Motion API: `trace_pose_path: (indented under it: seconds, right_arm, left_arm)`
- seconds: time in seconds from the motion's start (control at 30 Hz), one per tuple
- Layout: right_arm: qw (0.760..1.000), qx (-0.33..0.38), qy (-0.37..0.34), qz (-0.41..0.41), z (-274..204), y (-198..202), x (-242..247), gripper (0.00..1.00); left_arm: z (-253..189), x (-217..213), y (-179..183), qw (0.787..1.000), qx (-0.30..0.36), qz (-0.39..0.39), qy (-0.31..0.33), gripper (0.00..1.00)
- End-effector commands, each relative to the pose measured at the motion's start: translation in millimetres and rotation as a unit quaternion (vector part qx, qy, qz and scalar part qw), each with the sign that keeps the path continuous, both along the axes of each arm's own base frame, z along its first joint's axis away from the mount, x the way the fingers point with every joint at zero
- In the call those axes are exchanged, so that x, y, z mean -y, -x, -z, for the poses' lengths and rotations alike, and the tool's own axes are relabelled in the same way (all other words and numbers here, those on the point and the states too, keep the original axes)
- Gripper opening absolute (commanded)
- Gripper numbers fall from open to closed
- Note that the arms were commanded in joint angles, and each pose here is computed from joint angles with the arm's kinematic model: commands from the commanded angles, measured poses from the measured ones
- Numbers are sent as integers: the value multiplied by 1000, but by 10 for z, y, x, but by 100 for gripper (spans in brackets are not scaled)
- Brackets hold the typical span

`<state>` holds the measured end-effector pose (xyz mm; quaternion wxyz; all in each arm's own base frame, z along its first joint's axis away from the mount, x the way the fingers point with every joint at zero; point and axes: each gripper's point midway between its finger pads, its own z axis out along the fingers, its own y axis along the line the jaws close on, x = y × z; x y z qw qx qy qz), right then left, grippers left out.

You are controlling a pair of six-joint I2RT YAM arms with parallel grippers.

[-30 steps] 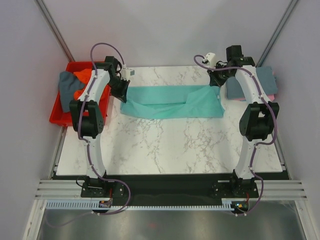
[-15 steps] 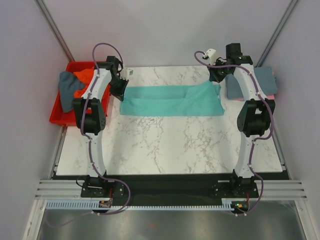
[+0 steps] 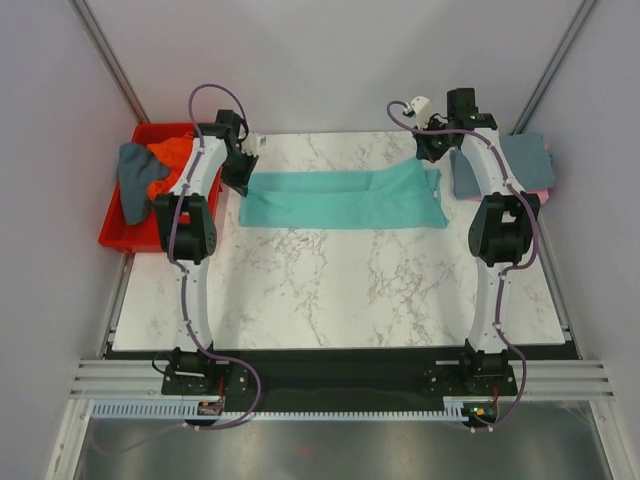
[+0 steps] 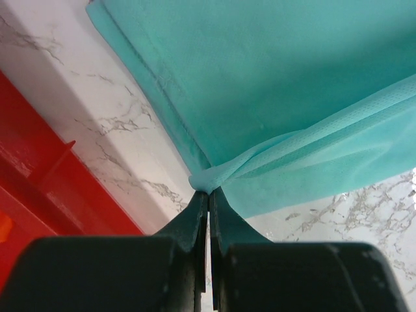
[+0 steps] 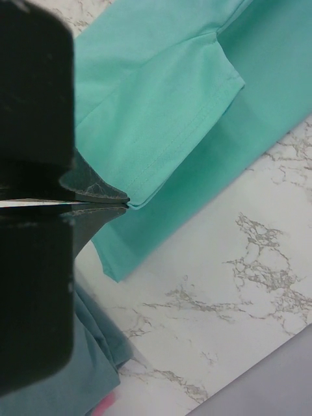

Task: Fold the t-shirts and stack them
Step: Fold the tshirt

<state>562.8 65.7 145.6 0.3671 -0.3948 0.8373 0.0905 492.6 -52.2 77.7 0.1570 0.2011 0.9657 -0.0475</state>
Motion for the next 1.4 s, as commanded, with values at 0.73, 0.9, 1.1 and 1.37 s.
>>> trace_pose_path:
  seconds: [0.73, 0.9, 1.1, 1.37]
  right_arm:
    - [963, 127, -157, 179, -1145, 238, -116, 98]
    - [937, -30, -222, 269, -328, 526, -242, 98]
    - [935, -79, -219, 268, 163, 457, -298, 97]
    - [928, -120, -233, 263, 463, 354, -387, 98]
  left_arm:
    - [-1114, 631, 289, 989, 122, -8, 79, 70]
    - [-740, 936, 366, 982, 93, 3, 166, 62]
    - [-311, 966, 144, 984, 84, -1, 160, 60]
    - [24, 763, -188, 991, 94, 1, 99, 58]
